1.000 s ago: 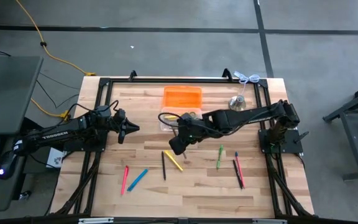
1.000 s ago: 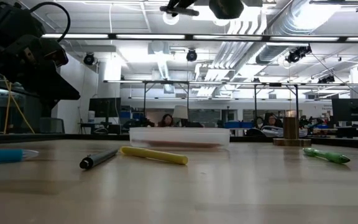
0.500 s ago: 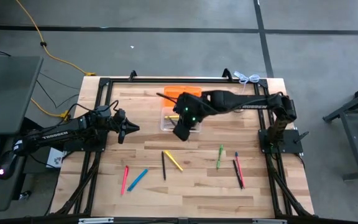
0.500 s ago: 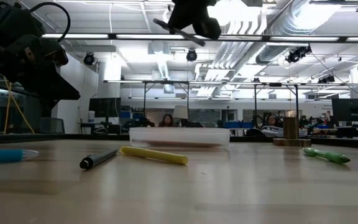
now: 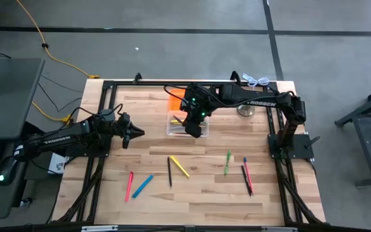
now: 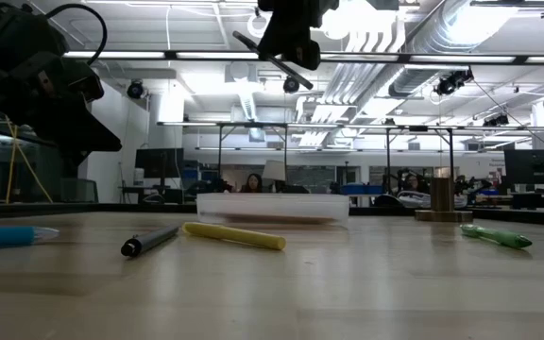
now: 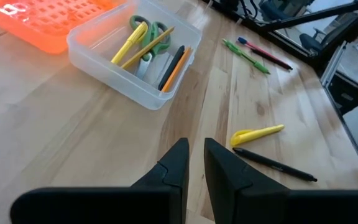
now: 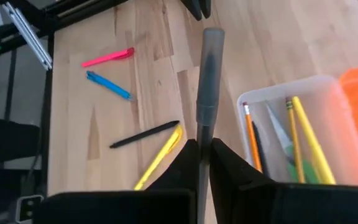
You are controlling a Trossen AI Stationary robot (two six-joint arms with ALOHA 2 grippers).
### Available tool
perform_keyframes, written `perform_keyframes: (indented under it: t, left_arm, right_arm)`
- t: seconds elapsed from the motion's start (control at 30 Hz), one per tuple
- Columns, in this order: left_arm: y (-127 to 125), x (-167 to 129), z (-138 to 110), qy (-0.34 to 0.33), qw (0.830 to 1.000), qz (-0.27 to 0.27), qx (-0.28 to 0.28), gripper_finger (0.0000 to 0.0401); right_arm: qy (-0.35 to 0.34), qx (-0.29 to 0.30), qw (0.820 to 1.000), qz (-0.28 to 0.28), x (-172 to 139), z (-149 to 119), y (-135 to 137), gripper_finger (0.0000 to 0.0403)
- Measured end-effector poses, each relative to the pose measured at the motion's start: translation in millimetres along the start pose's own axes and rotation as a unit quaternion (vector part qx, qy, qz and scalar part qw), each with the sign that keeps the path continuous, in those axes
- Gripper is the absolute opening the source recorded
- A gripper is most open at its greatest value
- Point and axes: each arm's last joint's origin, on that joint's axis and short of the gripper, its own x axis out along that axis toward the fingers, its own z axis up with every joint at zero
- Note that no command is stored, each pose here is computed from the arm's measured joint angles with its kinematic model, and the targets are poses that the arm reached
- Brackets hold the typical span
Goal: Pick & place school supplies into a supply box
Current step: Put the gray pen into the orange supply box
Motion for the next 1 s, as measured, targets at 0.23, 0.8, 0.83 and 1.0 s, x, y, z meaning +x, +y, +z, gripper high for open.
perform_keyframes:
  t: [0.23,0.8,0.83,1.0]
  left_arm:
    - [0,0,0,0.000,1.000,0.000,-0.016,0.0079]
    - [0,0,0,0.000,1.000,0.000,-0.017,0.0079]
    - [0,0,0,0.000,1.000,0.000,-0.017,0.0079]
    - [0,0,0,0.000,1.000,0.000,-0.017,0.0079]
  right_arm:
    - [-0.002,-0.032,0.999,-0.005,-2,1,-7,0.0003]
    - [0.021,-0.066,0.994,-0.079,-20,-1,-11,0.0001]
    - [0.022,-0.066,0.994,-0.084,-24,0,-10,0.0002]
    - [0.020,-0.076,0.991,-0.108,-39,5,-6,0.0001]
